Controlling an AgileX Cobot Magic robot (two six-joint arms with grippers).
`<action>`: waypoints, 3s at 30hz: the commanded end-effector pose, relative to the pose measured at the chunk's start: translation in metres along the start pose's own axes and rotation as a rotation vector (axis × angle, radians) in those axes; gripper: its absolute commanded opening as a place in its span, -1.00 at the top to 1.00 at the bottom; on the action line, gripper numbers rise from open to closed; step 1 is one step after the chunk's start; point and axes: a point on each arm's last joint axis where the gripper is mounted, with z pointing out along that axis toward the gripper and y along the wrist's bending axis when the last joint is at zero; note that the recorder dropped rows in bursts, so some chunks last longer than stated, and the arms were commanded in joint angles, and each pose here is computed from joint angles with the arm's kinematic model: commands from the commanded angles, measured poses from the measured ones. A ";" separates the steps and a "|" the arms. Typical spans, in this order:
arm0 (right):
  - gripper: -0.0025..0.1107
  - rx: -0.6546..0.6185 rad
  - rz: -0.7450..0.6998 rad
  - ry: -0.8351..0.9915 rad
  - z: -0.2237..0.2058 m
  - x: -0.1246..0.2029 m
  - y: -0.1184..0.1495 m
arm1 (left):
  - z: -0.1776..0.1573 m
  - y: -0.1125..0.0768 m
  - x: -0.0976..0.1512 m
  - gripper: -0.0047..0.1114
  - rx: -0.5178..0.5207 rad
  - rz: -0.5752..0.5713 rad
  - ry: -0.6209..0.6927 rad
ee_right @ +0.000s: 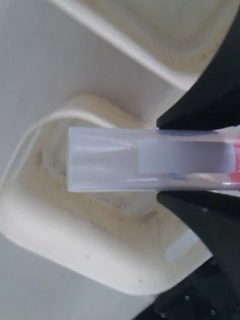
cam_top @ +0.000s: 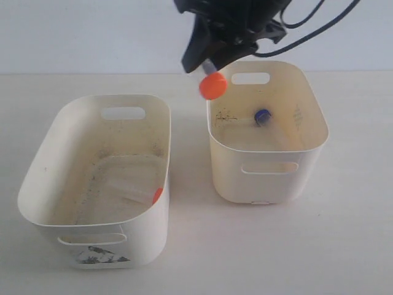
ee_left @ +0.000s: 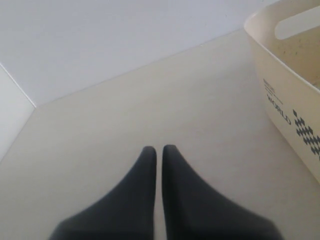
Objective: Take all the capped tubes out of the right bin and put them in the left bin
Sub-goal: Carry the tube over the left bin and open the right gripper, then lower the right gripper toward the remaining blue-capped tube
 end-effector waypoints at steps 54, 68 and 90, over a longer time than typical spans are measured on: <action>0.96 0.610 0.453 0.154 0.074 -0.001 -0.121 | 0.000 0.000 -0.002 0.84 0.005 -0.011 -0.010; 0.96 0.642 0.447 0.245 0.106 0.008 -0.143 | 0.000 0.000 -0.002 0.84 0.005 -0.011 -0.010; 0.96 0.829 0.293 0.281 0.101 0.009 -0.162 | 0.000 0.000 -0.002 0.84 0.005 -0.011 -0.010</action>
